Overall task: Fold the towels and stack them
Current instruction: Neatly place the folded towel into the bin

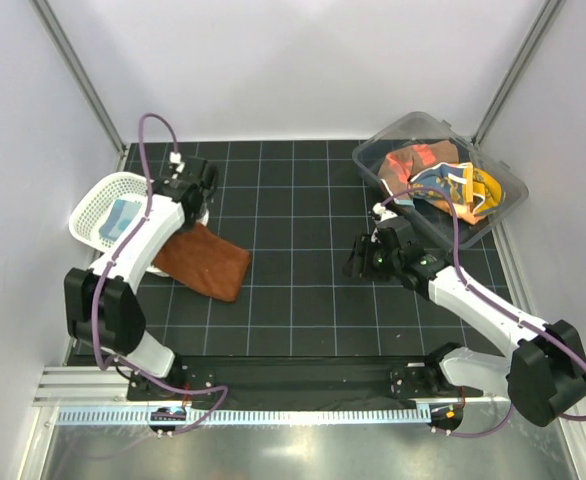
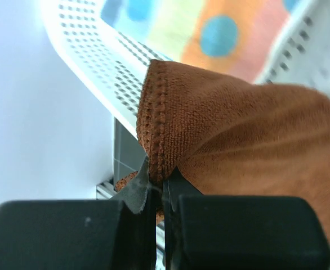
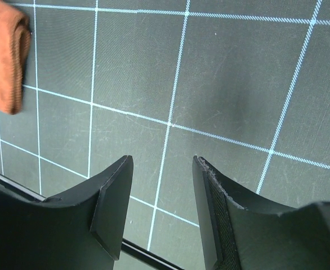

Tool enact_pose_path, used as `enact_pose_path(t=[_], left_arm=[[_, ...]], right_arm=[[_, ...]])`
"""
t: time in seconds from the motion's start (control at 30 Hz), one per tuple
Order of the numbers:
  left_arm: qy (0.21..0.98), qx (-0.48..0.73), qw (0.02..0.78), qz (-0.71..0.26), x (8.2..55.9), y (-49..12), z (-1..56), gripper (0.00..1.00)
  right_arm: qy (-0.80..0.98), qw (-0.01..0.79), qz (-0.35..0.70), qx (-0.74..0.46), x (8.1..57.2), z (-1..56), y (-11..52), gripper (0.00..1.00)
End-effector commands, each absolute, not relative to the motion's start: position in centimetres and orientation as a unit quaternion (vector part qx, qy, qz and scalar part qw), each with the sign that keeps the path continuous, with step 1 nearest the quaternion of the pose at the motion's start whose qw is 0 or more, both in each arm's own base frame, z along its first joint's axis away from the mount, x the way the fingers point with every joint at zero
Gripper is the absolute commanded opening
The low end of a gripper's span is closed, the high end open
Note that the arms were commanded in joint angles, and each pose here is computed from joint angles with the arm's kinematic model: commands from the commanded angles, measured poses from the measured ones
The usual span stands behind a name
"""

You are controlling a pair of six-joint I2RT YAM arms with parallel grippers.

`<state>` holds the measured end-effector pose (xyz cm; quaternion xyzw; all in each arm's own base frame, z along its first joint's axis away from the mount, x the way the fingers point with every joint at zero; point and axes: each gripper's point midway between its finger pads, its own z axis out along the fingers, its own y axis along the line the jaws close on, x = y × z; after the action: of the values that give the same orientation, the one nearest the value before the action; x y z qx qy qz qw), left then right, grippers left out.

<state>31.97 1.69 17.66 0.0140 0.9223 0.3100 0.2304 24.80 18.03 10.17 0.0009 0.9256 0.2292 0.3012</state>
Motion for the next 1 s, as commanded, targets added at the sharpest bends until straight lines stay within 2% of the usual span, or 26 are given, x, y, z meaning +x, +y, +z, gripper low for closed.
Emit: enact_pose_path(t=[0.0,0.3,0.97], left_arm=[[0.887,-0.029,0.309,0.342,34.6,4.6,21.8,0.0],[0.882,-0.066,0.281,0.373,39.4,8.2,20.3,0.0],[0.861,-0.165,0.276,0.395,43.5,16.9,19.0,0.0]], right_arm=[[0.905,0.345,0.249,-0.019,26.1,13.0,18.9,0.54],[0.897,0.36,0.256,-0.023,26.5,13.3,19.1,0.54],[0.904,0.361,0.227,-0.039,27.9,12.0,19.0,0.55]])
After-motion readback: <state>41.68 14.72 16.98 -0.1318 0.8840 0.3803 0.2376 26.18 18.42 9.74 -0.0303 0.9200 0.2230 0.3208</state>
